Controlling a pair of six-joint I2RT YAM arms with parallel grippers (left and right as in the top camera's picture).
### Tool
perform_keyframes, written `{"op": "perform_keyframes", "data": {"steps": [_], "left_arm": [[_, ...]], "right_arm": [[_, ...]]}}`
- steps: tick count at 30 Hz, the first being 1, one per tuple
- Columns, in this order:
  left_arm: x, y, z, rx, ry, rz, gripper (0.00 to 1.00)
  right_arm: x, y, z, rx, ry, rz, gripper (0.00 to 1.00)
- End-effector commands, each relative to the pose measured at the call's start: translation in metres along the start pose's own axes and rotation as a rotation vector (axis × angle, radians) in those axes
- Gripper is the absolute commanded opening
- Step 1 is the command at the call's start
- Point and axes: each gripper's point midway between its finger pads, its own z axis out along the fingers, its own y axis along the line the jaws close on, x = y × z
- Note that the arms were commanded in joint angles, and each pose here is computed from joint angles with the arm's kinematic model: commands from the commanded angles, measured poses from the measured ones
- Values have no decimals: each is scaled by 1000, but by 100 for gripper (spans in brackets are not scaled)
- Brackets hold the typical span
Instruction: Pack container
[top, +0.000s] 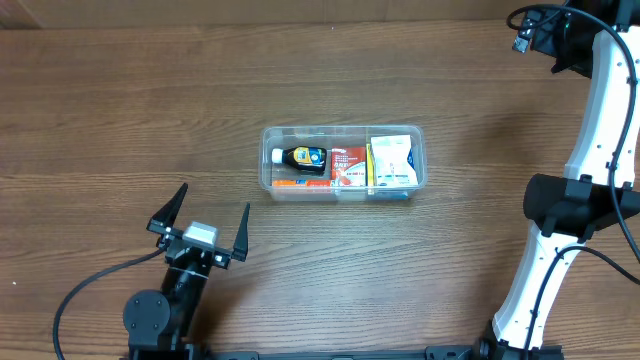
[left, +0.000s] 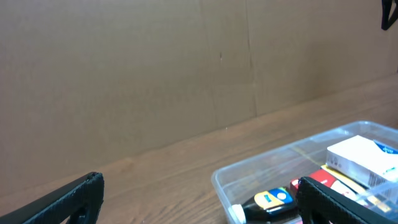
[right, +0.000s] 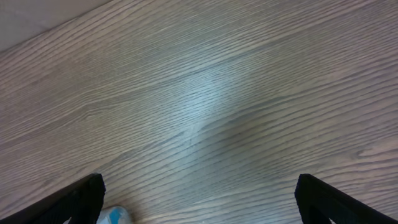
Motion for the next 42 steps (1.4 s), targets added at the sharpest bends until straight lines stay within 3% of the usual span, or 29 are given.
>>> {"op": "perform_keyframes", "data": {"steps": [1, 5, 11, 36, 42], "left_arm": [[13, -4, -6, 10, -20, 14, 100], [29, -4, -9, 1, -21, 17, 100], [67, -1, -16, -16, 129, -32, 100], [66, 1, -16, -23, 125, -49, 100], [66, 1, -16, -23, 125, -49, 100]], "right_arm": [[-6, 2, -12, -8, -40, 1, 100], [-6, 2, -12, -8, -40, 1, 100], [-6, 2, -12, -8, -40, 1, 100], [-6, 3, -12, -8, -40, 0, 100], [-2, 39, -57, -56, -121, -67, 100]]}}
